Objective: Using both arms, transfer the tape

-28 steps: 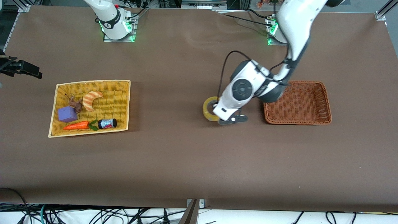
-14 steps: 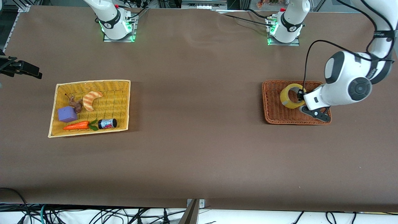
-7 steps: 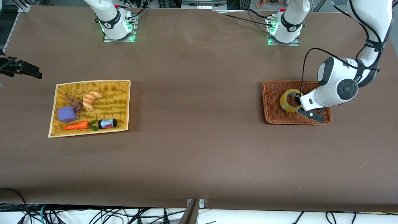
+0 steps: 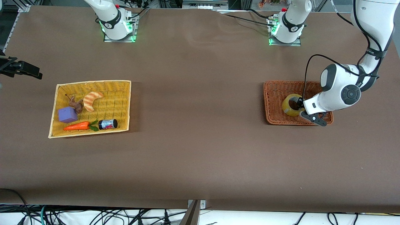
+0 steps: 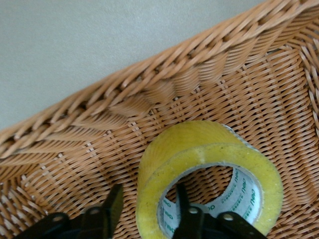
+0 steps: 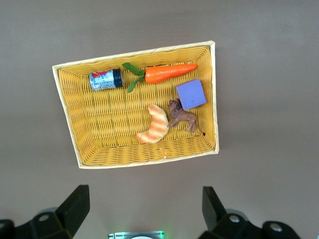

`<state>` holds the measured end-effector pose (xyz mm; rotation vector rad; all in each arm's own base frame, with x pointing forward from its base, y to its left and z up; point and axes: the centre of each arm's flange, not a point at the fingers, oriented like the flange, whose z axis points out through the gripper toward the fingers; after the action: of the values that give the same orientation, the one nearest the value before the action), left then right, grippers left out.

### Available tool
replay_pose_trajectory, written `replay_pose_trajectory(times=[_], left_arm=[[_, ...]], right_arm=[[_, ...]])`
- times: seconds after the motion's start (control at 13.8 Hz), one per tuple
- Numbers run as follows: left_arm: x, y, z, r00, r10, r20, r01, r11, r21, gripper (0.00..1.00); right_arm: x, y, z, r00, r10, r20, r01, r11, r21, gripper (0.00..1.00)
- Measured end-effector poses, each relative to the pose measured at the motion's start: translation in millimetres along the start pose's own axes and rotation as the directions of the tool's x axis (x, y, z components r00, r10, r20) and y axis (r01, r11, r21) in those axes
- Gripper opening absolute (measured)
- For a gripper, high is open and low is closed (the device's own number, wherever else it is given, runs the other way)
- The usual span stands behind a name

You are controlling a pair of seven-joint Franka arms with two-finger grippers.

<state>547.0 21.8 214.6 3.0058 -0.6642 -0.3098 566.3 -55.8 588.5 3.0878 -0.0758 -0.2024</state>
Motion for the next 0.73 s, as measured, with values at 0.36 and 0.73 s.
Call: replay_pose_trajectory(times=[0.36,0.73], left_arm=[[0.5,6.1,-116.9,0.999,-0.043,0.022,0.043,0.999,-0.015,1.00],[-12.9,53.7,-252.5,1.000,-0.005,-0.018,0.006,0.999,0.053,1.00]], right_arm=[[0.1,0.0,-0.2,1.000,0.000,0.000,0.000,1.000,0.000,1.00],[0.1,0.1,-0.4,1.000,0.000,-0.001,0.000,1.000,0.000,1.00]])
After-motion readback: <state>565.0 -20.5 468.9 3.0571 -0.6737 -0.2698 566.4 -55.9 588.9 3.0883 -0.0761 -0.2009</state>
